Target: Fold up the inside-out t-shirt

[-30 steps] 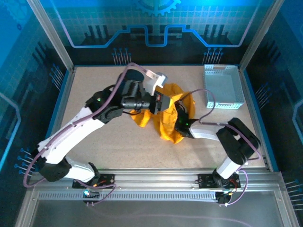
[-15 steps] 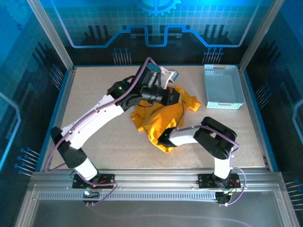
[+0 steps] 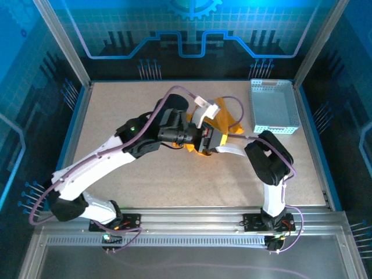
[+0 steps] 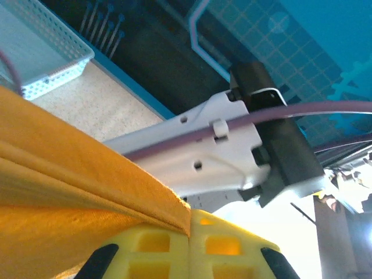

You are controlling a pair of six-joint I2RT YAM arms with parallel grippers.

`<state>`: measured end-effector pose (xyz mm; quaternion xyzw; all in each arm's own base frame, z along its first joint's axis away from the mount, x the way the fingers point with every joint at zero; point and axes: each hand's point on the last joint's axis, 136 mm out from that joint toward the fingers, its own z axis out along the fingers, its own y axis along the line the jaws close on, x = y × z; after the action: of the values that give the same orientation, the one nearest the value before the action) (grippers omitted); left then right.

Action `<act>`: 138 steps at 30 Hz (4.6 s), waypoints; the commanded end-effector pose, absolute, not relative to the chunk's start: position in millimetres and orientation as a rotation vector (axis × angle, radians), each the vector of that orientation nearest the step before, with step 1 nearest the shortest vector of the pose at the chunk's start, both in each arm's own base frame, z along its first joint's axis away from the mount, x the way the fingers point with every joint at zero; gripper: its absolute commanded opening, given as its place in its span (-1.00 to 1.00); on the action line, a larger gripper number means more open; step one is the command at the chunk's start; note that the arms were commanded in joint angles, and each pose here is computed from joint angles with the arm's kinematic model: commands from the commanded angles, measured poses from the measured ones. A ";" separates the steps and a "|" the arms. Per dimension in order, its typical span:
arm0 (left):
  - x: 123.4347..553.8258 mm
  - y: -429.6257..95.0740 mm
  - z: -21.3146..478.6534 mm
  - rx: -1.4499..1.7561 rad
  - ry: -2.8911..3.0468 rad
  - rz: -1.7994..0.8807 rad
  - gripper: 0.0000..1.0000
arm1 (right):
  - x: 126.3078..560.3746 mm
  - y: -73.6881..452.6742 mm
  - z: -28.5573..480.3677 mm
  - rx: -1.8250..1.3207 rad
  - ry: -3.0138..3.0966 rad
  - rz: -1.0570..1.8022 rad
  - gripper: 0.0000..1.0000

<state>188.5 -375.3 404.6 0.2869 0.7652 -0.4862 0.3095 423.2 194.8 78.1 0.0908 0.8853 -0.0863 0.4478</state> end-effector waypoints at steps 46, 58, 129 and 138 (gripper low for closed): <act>239.8 -309.4 472.3 0.441 1.824 -0.953 -1.00 | 435.6 224.9 3.8 0.299 2.699 0.013 0.41; 417.1 -208.1 343.4 -0.018 2.167 -0.654 -1.00 | 328.9 208.4 10.4 0.153 2.575 0.011 0.43; 290.8 -277.8 118.4 -0.277 2.594 -0.959 0.66 | 264.2 289.1 36.5 -0.113 2.324 0.435 -0.01; 282.2 -262.1 81.4 -0.275 2.693 -0.780 -0.12 | 266.1 266.6 31.6 -0.033 2.356 0.338 0.00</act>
<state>287.0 -265.5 90.5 -0.1059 0.9380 -0.2877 0.1621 262.3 273.6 25.3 -0.0395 0.9214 0.1390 0.3607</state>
